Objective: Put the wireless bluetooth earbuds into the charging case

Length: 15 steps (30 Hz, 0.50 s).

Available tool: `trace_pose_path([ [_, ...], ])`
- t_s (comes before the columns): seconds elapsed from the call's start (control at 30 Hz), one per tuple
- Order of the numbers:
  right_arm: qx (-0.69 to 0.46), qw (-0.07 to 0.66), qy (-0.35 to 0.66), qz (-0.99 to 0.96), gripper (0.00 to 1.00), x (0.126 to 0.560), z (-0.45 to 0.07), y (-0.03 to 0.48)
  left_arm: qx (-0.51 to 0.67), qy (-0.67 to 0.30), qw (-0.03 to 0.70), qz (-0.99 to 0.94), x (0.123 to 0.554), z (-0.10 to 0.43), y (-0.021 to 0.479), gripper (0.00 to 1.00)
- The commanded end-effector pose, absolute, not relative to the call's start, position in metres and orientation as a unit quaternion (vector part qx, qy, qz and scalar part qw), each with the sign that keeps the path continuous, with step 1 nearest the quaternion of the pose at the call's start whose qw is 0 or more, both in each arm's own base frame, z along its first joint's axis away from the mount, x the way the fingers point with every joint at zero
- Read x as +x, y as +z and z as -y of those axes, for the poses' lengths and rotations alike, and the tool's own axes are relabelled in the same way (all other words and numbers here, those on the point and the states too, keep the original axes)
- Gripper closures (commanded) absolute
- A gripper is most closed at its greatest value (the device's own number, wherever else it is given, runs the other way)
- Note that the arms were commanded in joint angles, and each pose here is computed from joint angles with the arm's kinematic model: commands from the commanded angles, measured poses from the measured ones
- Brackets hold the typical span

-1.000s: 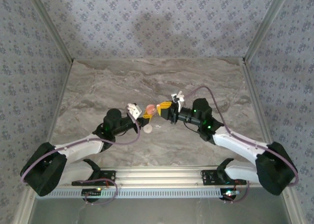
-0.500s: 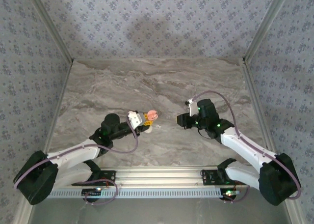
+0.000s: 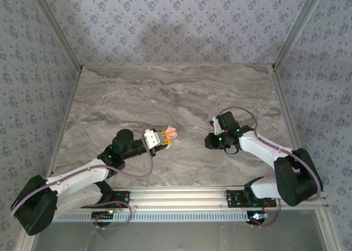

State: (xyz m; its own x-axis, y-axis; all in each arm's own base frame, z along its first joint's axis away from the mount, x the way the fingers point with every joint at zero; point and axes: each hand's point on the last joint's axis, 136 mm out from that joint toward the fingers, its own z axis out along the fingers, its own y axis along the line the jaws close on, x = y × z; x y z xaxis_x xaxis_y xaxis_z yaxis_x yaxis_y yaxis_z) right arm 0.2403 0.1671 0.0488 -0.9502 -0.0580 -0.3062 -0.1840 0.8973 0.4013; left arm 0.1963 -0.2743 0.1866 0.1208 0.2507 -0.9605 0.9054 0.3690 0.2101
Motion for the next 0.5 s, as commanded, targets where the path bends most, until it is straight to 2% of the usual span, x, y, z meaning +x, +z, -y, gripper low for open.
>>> trace_pose_path([
  [0.0, -0.057, 0.114, 0.174, -0.977, 0.8, 0.238, -0.154, 0.041, 0.491, -0.282, 0.578, -0.587, 0.195, 0.277, 0.195, 1.0],
  [0.4, -0.046, 0.049, 0.109, -0.992, 0.78, 0.231, -0.14, 0.015, 0.487, -0.273, 0.583, -0.59, 0.199, 0.275, 0.195, 1.0],
  [0.43, -0.046, 0.044, 0.105, -0.992, 0.74, 0.23, -0.138, 0.014, 0.487, -0.272, 0.583, -0.591, 0.199, 0.275, 0.195, 1.0],
  [0.47, -0.048, 0.042, 0.102, -0.993, 0.67, 0.23, -0.139, 0.014, 0.487, -0.271, 0.583, -0.591, 0.199, 0.275, 0.195, 1.0],
])
